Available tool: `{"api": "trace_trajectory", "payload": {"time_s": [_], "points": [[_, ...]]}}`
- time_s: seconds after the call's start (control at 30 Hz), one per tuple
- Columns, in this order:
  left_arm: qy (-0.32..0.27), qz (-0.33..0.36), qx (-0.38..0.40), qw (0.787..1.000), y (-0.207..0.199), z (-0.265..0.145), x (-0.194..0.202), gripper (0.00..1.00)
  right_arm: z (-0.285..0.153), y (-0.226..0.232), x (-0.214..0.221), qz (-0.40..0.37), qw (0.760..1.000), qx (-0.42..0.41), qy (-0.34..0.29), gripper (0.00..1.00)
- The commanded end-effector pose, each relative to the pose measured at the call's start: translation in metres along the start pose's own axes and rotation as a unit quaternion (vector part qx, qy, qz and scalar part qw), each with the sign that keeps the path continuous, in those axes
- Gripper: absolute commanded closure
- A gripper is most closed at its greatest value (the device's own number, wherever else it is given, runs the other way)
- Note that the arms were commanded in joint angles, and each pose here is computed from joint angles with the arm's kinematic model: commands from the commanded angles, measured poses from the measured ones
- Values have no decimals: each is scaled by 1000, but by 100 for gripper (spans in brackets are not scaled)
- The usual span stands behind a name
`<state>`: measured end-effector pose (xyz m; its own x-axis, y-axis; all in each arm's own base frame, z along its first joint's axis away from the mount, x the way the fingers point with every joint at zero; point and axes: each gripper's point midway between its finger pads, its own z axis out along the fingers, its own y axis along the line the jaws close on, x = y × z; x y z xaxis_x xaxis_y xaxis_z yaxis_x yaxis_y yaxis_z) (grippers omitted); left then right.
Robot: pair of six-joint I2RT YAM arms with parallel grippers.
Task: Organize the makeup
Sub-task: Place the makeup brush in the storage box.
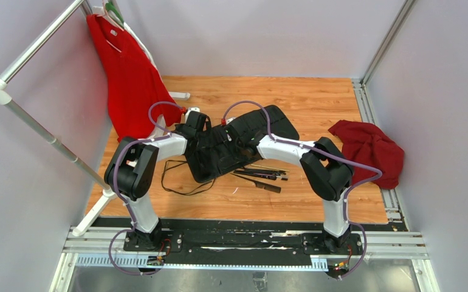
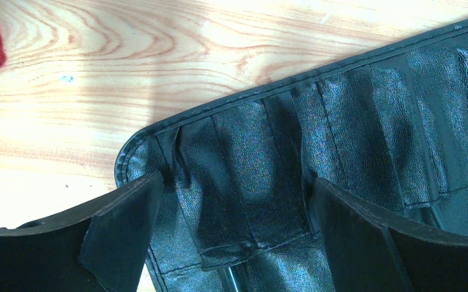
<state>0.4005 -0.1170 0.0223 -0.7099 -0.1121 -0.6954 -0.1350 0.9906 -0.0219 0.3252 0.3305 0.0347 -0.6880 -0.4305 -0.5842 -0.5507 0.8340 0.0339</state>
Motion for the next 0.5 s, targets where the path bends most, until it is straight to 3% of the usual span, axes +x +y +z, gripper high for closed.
{"api": "trace_trajectory", "payload": {"time_s": [0.0,0.47], "points": [[24,6,-9,1000,5,7,13,2,6,0,-7,14,1000,-8,-7,99],[24,6,-9,1000,5,7,13,2,33,18,-43,20,999,-31,-26,99]]}}
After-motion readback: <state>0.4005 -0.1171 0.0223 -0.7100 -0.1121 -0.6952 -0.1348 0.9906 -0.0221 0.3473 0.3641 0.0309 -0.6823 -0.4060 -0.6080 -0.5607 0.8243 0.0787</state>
